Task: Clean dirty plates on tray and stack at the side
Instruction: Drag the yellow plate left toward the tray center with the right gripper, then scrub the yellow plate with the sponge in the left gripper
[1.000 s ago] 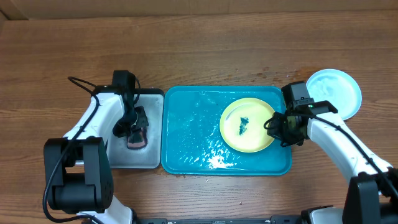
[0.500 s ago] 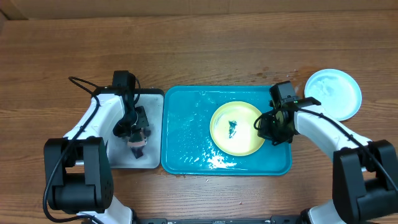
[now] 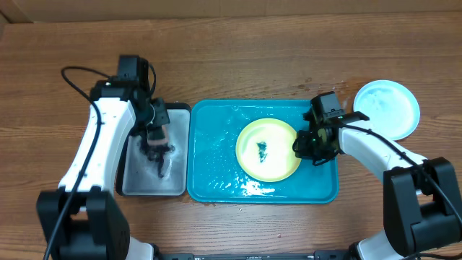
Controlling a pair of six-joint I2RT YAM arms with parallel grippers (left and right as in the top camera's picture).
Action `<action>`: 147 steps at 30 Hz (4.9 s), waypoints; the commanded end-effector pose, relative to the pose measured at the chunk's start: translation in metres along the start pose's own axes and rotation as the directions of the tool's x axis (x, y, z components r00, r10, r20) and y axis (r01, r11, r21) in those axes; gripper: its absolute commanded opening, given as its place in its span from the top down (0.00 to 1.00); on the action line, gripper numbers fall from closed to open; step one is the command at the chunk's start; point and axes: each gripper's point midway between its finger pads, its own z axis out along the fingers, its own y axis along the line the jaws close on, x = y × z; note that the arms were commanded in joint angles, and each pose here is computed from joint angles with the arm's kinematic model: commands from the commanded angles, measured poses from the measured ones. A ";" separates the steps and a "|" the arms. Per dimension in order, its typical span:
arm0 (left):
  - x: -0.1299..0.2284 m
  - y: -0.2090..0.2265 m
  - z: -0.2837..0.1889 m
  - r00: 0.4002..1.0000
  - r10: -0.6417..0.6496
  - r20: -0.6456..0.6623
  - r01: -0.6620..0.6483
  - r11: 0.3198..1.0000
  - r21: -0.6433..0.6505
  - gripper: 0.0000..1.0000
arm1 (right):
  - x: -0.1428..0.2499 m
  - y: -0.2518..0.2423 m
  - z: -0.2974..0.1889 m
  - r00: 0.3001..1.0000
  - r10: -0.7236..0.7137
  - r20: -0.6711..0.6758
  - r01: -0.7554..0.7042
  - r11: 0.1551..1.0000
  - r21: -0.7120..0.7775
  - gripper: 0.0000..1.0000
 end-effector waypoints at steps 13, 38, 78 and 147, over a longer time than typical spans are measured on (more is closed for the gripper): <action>0.046 -0.117 -0.011 0.964 0.266 0.000 -0.262 0.950 0.171 0.96 | 0.022 0.046 0.024 0.972 -0.232 -0.027 0.233 0.973 0.009 0.96; 0.162 -0.200 0.096 0.888 0.383 -0.257 -0.364 0.924 0.118 0.96 | 0.011 0.022 0.022 0.994 -0.103 0.027 0.097 0.983 0.157 0.96; 0.125 -0.153 0.105 0.956 0.189 -0.223 -0.213 0.973 -0.085 0.96 | 0.007 0.000 0.015 0.955 0.294 0.023 -0.295 0.951 0.092 0.96; 0.064 -0.173 -0.001 0.935 0.327 -0.136 -0.312 0.942 0.122 0.96 | 0.018 -0.005 0.014 0.972 0.233 -0.020 -0.229 0.965 0.128 0.96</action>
